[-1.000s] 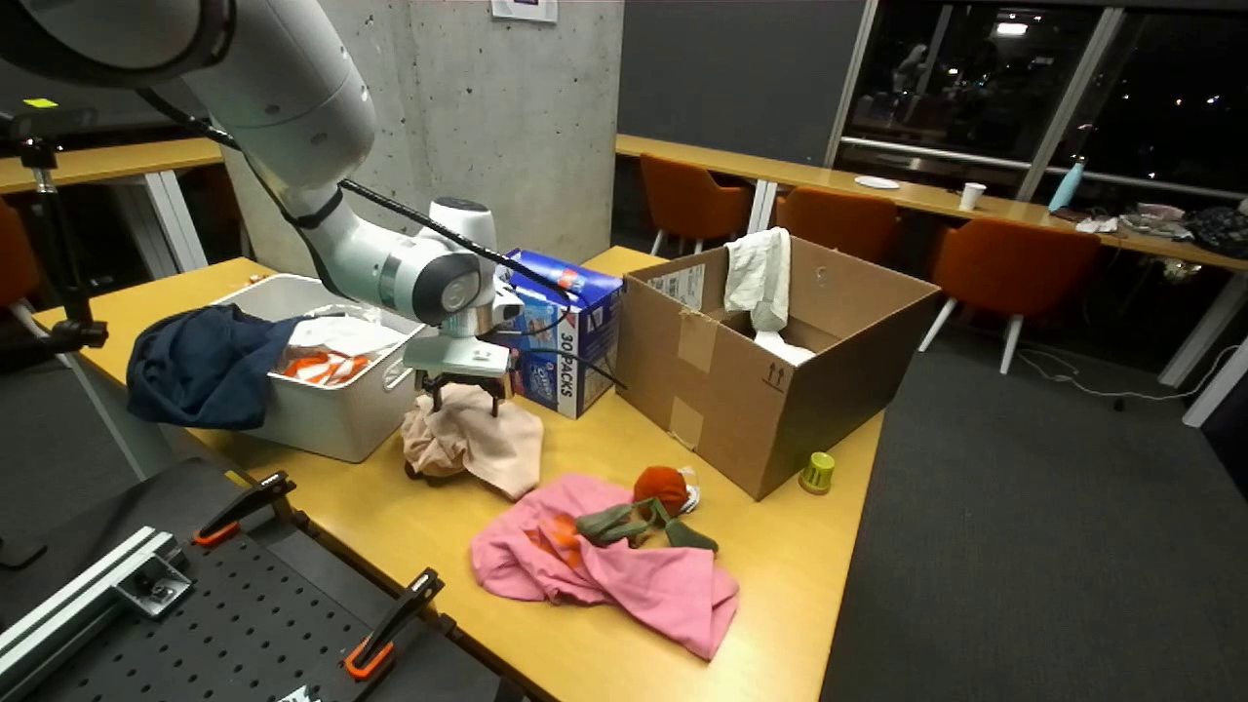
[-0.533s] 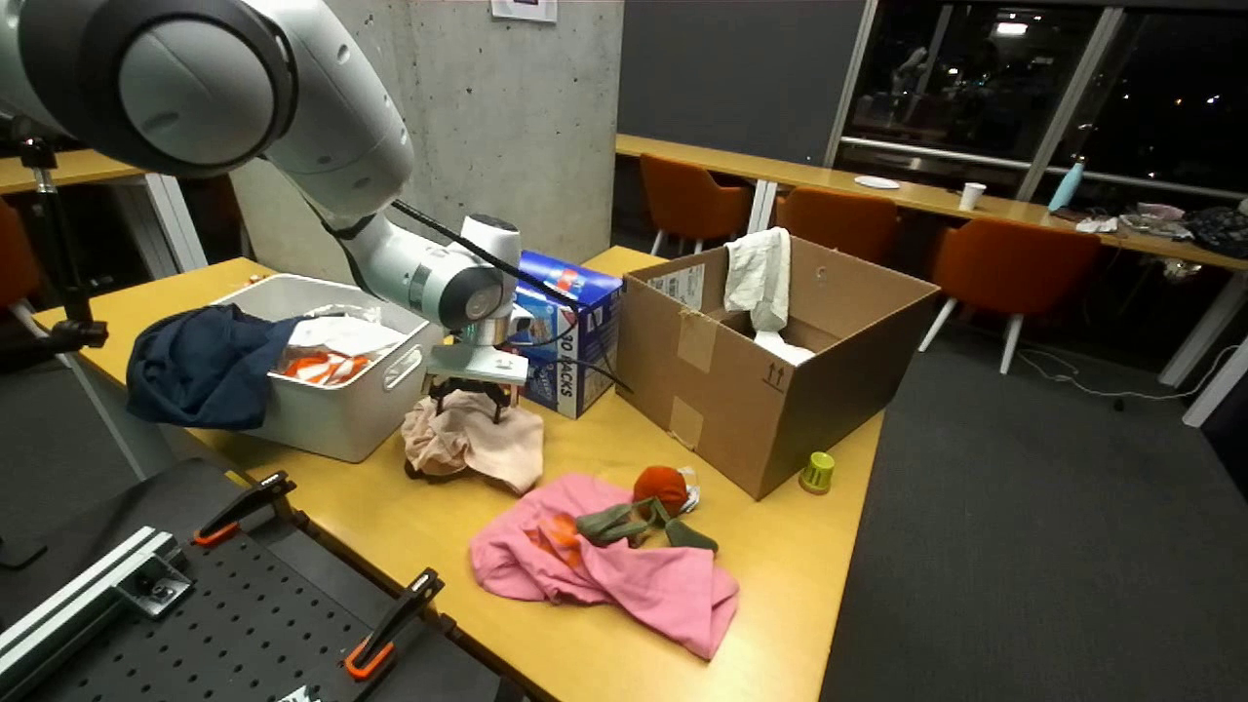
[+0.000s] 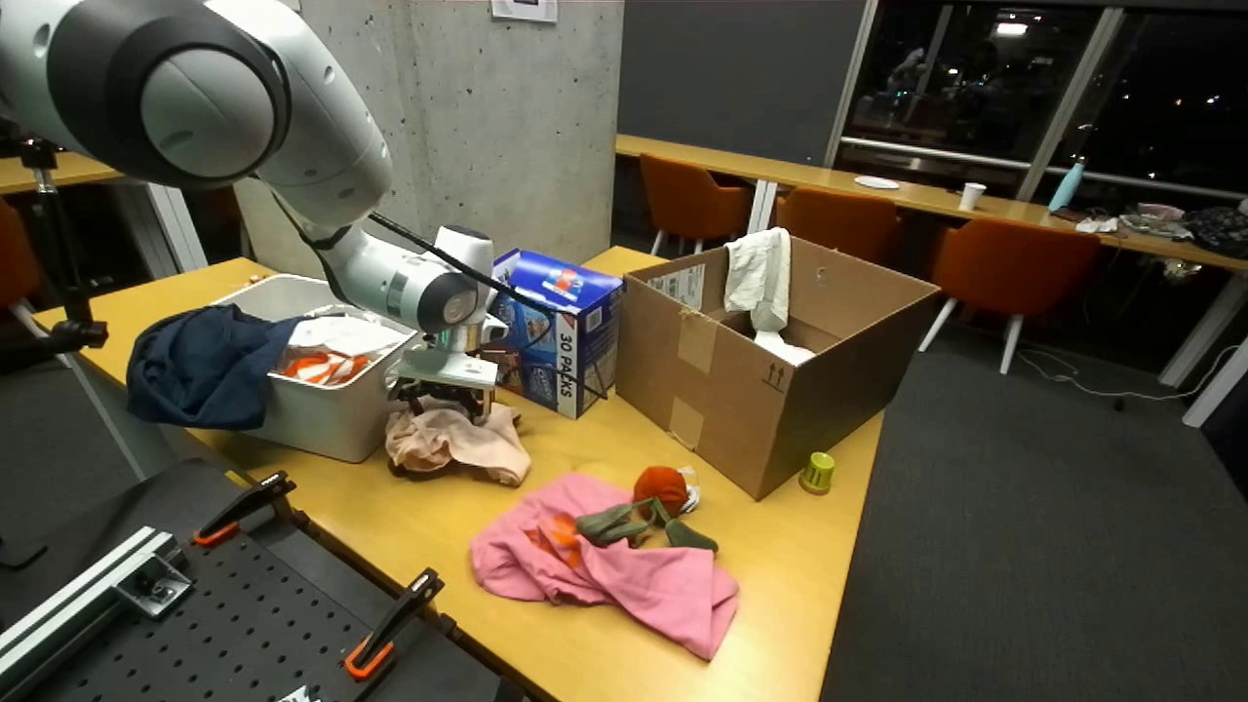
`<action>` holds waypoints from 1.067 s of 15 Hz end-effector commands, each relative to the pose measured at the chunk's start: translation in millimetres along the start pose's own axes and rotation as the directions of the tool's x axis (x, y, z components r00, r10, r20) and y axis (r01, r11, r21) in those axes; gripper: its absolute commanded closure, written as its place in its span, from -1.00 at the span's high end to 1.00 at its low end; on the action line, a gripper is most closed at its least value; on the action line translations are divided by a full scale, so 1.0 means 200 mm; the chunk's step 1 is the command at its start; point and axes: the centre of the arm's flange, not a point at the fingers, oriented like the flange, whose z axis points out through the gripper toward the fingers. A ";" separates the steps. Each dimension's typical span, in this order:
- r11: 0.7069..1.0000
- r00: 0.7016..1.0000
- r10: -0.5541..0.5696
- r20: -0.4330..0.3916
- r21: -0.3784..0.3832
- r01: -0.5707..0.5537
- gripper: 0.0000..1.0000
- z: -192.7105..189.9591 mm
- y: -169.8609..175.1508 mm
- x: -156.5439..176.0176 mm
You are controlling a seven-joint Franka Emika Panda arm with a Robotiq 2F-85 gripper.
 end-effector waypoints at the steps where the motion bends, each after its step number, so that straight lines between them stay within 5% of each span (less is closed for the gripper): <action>1: 0.998 0.998 0.058 0.032 -0.015 -0.058 0.47 0.07 -0.02 -0.04; 4: 0.994 0.994 0.107 0.032 -0.027 -0.107 0.24 0.06 -0.01 -0.07; 12: 0.962 0.967 0.253 -0.021 -0.100 -0.254 -0.93 -0.12 0.01 -0.21; 16: 0.939 0.950 0.307 -0.066 -0.143 -0.313 -0.98 -0.25 0.00 -0.30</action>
